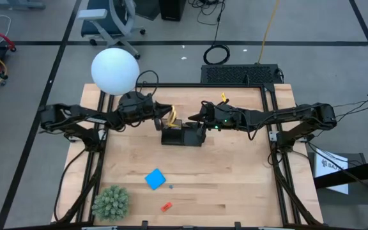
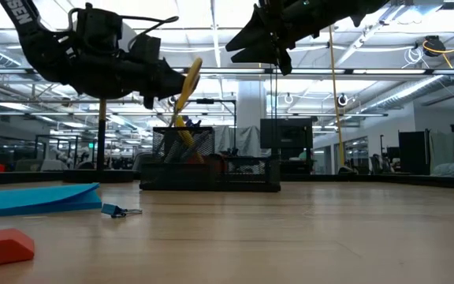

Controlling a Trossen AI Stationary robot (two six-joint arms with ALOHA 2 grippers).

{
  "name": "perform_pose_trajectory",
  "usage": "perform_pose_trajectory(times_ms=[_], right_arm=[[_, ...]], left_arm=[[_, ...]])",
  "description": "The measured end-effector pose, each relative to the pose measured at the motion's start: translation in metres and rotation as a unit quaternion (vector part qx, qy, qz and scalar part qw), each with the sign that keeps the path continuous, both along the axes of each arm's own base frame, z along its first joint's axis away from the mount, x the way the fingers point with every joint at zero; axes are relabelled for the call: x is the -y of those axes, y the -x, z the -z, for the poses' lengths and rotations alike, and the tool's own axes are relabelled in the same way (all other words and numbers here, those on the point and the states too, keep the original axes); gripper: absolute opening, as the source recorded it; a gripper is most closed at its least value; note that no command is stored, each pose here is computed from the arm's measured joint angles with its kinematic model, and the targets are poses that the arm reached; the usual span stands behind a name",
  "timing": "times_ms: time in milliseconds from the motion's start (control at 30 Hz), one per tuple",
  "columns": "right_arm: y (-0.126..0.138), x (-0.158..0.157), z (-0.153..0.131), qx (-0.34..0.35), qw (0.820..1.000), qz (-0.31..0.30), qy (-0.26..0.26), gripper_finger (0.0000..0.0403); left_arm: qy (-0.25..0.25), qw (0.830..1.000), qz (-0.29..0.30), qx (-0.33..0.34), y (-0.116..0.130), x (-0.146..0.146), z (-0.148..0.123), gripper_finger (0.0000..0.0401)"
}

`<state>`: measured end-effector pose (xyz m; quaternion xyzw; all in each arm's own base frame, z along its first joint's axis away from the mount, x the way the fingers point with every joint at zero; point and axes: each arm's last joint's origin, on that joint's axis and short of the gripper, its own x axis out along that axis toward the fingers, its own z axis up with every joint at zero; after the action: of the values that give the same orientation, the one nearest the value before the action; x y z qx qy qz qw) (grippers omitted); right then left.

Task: Pick and place office supplies into organizer
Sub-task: Put the yellow scissors into the black desk organizer, then put the blue binder clip into the black desk organizer

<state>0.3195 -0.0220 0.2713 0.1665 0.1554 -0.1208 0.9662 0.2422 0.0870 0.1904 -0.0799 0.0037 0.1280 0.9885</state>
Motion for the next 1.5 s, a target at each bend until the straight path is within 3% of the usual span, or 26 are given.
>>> perform_pose_trajectory(times_ms=[133,400,600,767,1267,1500], right_arm=[[0.000,0.000,0.000,0.000,1.000,0.000,0.000,0.0126],[0.000,0.000,0.000,0.000,1.000,0.000,0.000,0.0126],[0.000,0.000,0.000,0.000,1.000,0.000,0.000,0.0126],[0.000,0.000,0.000,0.000,1.000,0.000,0.000,0.0126],[0.000,0.000,0.000,0.000,1.000,0.000,0.000,0.0126],[0.000,0.000,0.000,0.000,1.000,0.000,0.000,0.0126]], left_arm=[[-0.002,1.000,-0.001,0.008,-0.002,-0.001,0.002,0.0044],[-0.002,1.000,0.009,0.013,-0.004,-0.002,-0.002,0.0013],[0.022,1.000,0.008,0.002,-0.004,-0.002,0.001,0.0078],[0.034,0.999,0.008,-0.032,-0.004,-0.002,0.008,0.0106],[0.062,0.998,0.009,-0.002,-0.004,-0.001,0.004,0.0115],[0.133,0.990,0.052,0.021,-0.005,0.001,0.001,0.0115]])
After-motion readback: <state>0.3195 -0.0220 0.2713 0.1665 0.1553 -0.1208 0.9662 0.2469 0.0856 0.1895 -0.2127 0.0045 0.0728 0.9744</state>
